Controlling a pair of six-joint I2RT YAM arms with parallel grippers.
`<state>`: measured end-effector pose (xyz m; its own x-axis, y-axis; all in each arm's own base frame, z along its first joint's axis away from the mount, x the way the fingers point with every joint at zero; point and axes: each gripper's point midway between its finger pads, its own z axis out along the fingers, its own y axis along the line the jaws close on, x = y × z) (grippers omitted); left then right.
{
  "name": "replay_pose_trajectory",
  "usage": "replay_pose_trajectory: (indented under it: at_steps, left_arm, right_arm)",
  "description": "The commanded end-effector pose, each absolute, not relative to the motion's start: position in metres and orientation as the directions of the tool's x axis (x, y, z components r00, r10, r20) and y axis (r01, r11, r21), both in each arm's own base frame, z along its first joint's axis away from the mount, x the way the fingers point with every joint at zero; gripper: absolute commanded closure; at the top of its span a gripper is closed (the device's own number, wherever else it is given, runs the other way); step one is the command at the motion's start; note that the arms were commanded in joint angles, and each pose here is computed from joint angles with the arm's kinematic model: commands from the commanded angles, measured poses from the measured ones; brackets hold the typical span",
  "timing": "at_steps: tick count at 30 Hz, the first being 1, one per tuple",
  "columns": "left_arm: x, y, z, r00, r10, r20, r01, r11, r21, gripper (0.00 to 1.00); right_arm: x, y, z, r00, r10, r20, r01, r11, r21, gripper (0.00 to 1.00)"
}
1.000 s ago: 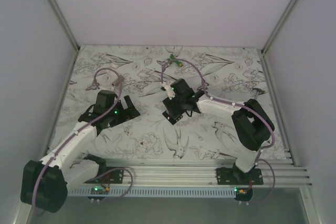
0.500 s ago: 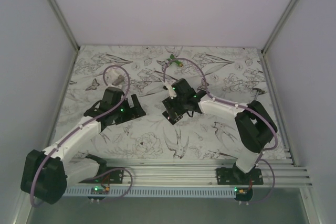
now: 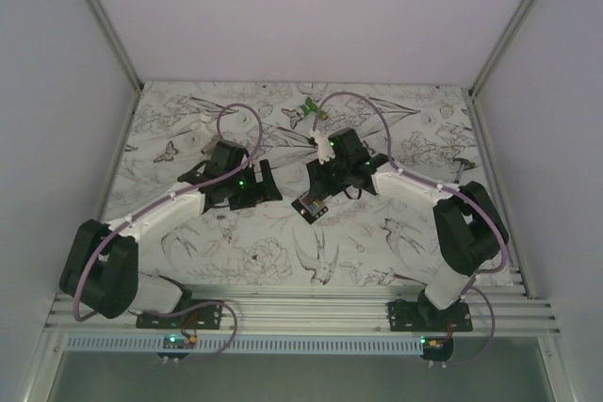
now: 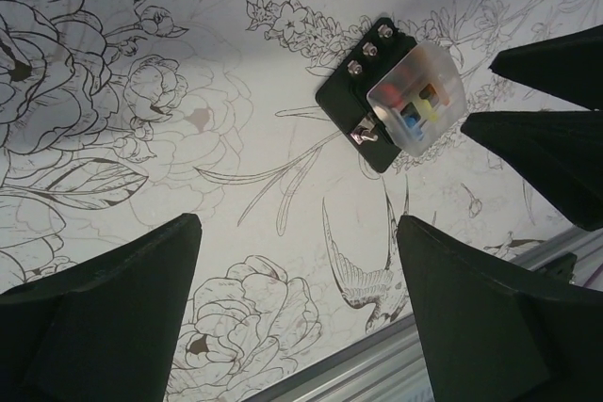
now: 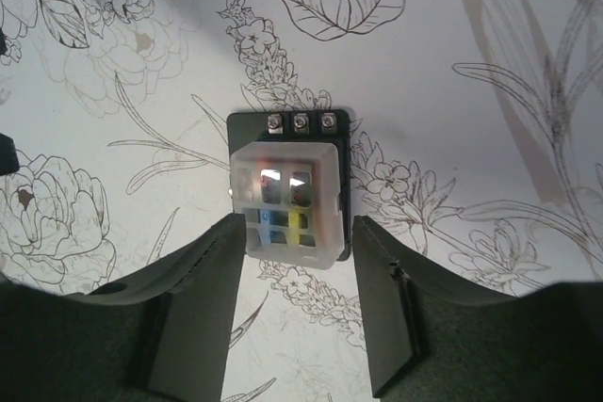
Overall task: Snap on the fuse box
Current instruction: Close the fuse box cover on the fuse box base.
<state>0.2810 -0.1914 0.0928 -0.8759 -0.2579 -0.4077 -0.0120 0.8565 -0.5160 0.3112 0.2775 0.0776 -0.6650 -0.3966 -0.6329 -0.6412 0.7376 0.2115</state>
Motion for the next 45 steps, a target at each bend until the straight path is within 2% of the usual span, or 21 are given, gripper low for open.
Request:
replay_pose_trajectory:
  at_steps: [1, 14, 22, 25, 28, 33, 38, 42, 45]
  left_arm:
    - [0.284, -0.201, 0.096, -0.883, -0.228, -0.411, 0.026, 0.849, -0.528, 0.12]
    - [0.286, -0.206, 0.088, -0.898, -0.206, -0.389, 0.032, 0.851, -0.524, 0.10]
    - [0.284, -0.210, 0.087, -0.908, -0.192, -0.372, 0.042, 0.841, -0.539, 0.10]
    - [0.281, -0.210, 0.087, -0.909, -0.188, -0.372, 0.048, 0.839, -0.542, 0.10]
    - [0.278, -0.211, 0.085, -0.914, -0.177, -0.364, 0.055, 0.836, -0.545, 0.10]
    - [0.272, -0.209, 0.081, -0.918, -0.181, -0.353, 0.042, 0.840, -0.541, 0.11]
    - [0.267, -0.197, 0.083, -0.899, -0.217, -0.381, 0.014, 0.854, -0.520, 0.10]
    - [0.263, -0.178, 0.084, -0.876, -0.265, -0.403, -0.046, 0.877, -0.478, 0.06]
    - [0.261, -0.163, 0.090, -0.849, -0.295, -0.438, -0.076, 0.889, -0.452, 0.04]
  right_arm:
    - [0.316, 0.292, 0.074, -0.679, -0.374, -0.631, -0.657, 0.693, 0.296, 0.46]
    - [0.324, 0.295, 0.048, -0.788, -0.333, -0.517, -0.580, 0.683, 0.444, 0.54]
    - [0.297, 0.297, 0.042, -0.849, -0.350, -0.395, -0.522, 0.667, 0.532, 0.55]
    - [0.282, 0.296, 0.050, -0.864, -0.331, -0.379, -0.498, 0.671, 0.549, 0.55]
    - [0.269, 0.299, 0.060, -0.854, -0.327, -0.405, -0.512, 0.670, 0.538, 0.50]
    - [0.279, 0.293, 0.066, -0.795, -0.319, -0.516, -0.532, 0.775, 0.341, 0.42]
    - [0.294, 0.289, 0.083, -0.718, -0.302, -0.627, -0.471, 0.874, 0.118, 0.23]
    - [0.295, 0.293, 0.082, -0.720, -0.276, -0.637, -0.381, 0.924, 0.031, 0.13]
    - [0.293, 0.302, 0.077, -0.728, -0.266, -0.632, -0.347, 0.938, 0.005, 0.11]
